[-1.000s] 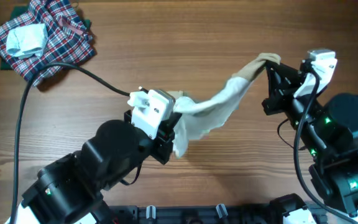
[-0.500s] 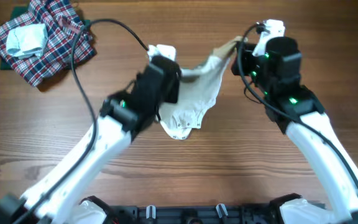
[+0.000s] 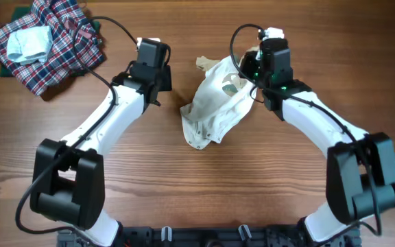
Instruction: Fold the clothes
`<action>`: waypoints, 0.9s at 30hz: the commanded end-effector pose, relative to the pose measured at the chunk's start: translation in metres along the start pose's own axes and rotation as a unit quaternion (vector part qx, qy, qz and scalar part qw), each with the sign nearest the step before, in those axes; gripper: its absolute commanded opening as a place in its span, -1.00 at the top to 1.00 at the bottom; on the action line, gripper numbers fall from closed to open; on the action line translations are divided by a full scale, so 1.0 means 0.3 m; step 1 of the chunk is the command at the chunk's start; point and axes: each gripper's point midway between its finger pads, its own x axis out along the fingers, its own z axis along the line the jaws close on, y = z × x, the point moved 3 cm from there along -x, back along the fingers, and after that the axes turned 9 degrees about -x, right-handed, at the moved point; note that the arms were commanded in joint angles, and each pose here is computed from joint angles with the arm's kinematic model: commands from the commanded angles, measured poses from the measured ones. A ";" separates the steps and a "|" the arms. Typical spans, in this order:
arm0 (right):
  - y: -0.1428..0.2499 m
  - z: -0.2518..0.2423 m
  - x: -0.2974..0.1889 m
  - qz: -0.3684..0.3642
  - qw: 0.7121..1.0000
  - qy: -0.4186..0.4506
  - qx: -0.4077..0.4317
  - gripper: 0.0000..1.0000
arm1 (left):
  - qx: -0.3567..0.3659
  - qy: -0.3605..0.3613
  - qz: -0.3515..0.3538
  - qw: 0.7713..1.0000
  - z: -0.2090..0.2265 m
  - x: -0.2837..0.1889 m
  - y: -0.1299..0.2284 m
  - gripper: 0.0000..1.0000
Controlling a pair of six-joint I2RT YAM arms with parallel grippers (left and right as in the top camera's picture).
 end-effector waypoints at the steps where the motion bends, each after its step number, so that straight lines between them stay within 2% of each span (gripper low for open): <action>1: -0.006 -0.103 0.004 -0.010 0.995 0.102 0.001 0.78 | 0.009 0.016 0.022 1.000 -0.014 -0.005 0.019 0.17; 5: 0.004 -0.204 -0.015 0.000 0.984 0.178 -0.023 0.50 | 0.012 0.033 0.051 0.998 -0.025 -0.008 0.054 0.02; 7: 0.016 -0.262 -0.024 0.012 0.978 0.206 -0.019 -0.09 | 0.012 0.043 0.059 0.997 -0.033 -0.011 0.063 -0.13; 11: 0.029 -0.321 -0.033 0.031 0.975 0.219 -0.025 -0.33 | 0.022 0.064 0.077 0.995 -0.069 -0.044 0.092 -0.37; 14: 0.008 -0.286 -0.032 0.033 0.982 0.173 -0.064 -0.30 | 0.067 0.081 0.086 0.991 -0.134 -0.115 0.135 -0.44; 17: -0.029 -0.172 -0.027 0.017 0.992 0.055 -0.109 -0.01 | 0.092 0.113 0.096 0.985 -0.243 -0.214 0.206 -0.40; 18: -0.035 -0.154 -0.027 0.013 0.993 0.037 -0.107 0.18 | 0.088 0.135 0.110 0.981 -0.293 -0.242 0.243 -0.35; 19: -0.036 -0.142 -0.026 0.011 0.994 0.025 -0.106 0.37 | 0.081 0.164 0.133 0.974 -0.344 -0.268 0.286 -0.25; 21: -0.035 -0.140 -0.026 0.012 0.994 0.023 -0.106 0.56 | 0.070 0.216 0.187 0.956 -0.425 -0.311 0.372 -0.17; 24: -0.035 -0.141 -0.026 0.012 0.994 0.023 -0.106 0.60 | 0.060 0.218 0.226 0.948 -0.457 -0.326 0.445 0.09; 26: -0.035 -0.141 -0.026 0.012 0.994 0.023 -0.105 0.60 | 0.065 0.216 0.233 0.946 -0.464 -0.324 0.466 0.36; 27: -0.036 -0.141 -0.026 0.011 0.994 0.023 -0.103 0.60 | 0.067 0.216 0.234 0.946 -0.467 -0.322 0.470 0.56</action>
